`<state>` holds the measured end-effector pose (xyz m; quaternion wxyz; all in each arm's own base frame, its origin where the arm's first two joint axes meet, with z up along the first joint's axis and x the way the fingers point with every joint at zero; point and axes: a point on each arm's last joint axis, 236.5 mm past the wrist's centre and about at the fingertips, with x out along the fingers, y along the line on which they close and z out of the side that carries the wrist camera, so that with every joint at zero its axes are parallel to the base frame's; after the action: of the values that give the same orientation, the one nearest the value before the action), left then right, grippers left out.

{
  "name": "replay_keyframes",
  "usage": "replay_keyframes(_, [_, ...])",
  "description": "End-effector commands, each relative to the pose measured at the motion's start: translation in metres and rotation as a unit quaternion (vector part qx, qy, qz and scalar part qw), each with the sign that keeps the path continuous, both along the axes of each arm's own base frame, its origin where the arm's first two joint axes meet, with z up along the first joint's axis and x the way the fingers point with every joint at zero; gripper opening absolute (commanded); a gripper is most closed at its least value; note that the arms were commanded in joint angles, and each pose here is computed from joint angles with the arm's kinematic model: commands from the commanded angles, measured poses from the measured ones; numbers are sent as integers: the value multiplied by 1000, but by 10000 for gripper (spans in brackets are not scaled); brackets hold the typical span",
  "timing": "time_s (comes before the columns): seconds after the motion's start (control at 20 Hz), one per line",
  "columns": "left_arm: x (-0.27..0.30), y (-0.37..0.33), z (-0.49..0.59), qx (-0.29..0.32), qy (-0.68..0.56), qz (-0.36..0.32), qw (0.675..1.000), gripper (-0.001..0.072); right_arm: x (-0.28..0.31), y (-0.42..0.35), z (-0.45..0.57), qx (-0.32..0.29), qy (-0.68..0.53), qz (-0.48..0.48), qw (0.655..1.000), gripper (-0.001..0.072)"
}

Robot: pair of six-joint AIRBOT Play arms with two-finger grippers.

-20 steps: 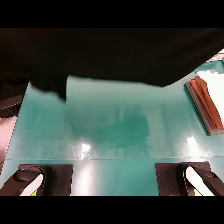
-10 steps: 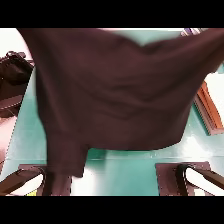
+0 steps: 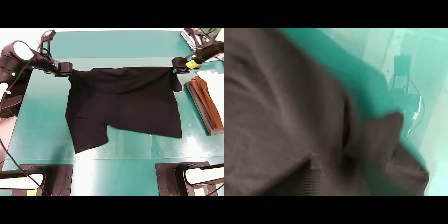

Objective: Fold the shirts.

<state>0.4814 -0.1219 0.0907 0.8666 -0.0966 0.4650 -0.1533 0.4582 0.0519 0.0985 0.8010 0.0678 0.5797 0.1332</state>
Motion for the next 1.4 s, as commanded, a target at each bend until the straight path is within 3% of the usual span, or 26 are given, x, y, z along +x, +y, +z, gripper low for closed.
replay_keyframes(0.0, [11,30,-17,-16,23,45,999,540,24,3,-8,19,3,6,1000,391])
replay_keyframes(0.1, [-6,59,-12,-21,60,54,997,539,24,13,11,68,-9,17,998,388])
replay_keyframes(0.2, [-37,77,-13,-24,97,22,995,539,9,19,29,120,-7,21,993,388])
replay_keyframes(0.3, [-64,96,-28,-29,124,39,991,540,-11,20,37,142,-5,26,990,388])
replay_keyframes(0.6, [-156,83,-138,-68,243,67,965,540,-66,24,35,146,-13,14,989,387])
replay_keyframes(0.85, [-161,52,-166,-134,229,89,960,540,-81,26,37,146,-36,-2,989,387])
replay_keyframes(1.1, [-161,12,-170,-116,218,49,968,537,-89,27,34,146,-28,0,989,387])
replay_keyframes(1.2, [-159,8,-164,-123,218,49,967,148,-96,20,31,141,-15,5,990,387])
replay_keyframes(1.25, [-155,9,-159,-120,212,45,969,27,-101,12,27,137,-4,1,991,388])
replay_keyframes(1.35, [-147,9,-142,-118,194,35,973,25,-119,-19,7,116,30,-34,992,387])
